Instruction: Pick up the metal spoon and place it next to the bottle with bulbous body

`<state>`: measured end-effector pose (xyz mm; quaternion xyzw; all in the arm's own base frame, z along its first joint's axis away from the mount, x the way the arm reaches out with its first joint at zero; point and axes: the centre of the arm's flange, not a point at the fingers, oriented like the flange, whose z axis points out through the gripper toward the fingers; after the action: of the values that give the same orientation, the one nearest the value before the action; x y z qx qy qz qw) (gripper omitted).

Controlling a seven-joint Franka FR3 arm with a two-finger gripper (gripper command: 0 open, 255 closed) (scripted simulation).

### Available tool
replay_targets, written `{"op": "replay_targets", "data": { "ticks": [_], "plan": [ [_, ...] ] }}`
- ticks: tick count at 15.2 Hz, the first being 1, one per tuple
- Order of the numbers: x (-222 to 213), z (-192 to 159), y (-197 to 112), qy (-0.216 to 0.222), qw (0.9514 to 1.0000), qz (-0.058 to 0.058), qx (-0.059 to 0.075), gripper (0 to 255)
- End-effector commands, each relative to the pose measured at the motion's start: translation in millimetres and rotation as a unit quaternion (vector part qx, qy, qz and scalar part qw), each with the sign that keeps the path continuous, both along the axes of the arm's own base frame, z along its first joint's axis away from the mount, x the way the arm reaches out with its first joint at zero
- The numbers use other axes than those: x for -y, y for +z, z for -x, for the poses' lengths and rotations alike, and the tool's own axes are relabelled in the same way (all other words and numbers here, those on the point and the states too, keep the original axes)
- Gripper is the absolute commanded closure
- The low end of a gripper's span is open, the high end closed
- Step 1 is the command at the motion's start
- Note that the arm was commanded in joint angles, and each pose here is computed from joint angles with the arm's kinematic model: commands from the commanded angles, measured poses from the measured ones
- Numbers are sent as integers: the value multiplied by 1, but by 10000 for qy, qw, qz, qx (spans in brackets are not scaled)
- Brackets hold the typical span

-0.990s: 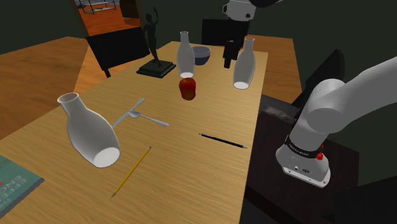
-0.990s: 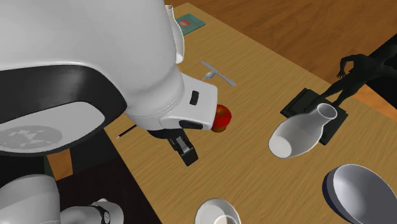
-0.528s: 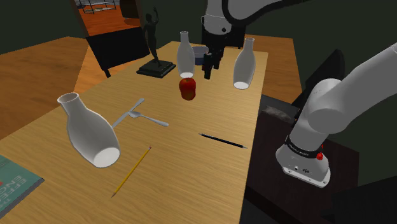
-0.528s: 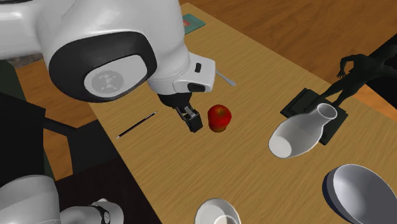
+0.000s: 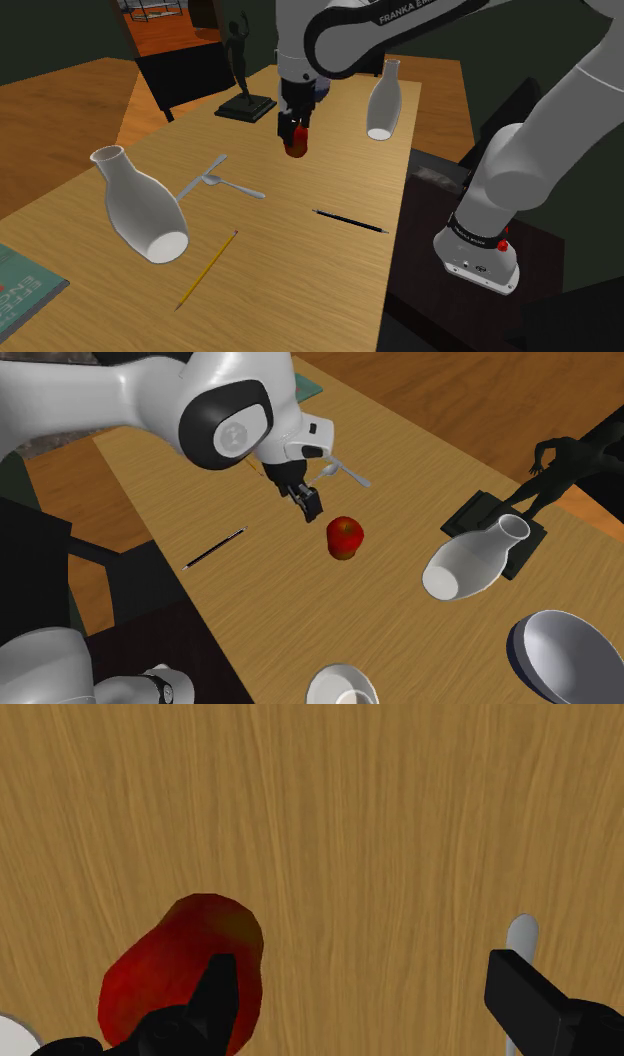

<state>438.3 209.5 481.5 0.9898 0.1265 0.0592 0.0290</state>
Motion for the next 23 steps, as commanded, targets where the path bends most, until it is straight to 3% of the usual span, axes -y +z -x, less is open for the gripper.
{"op": "replay_targets", "data": {
  "ticks": [1, 14, 23],
  "plan": [
    [-24, -12, -12, 38, 10000, 37, 38, 0],
    [-168, -80, -82, 301, 9986, 332, 269, 0],
    [-164, -87, -121, 301, 9986, 332, 269, 0]
  ]
}}
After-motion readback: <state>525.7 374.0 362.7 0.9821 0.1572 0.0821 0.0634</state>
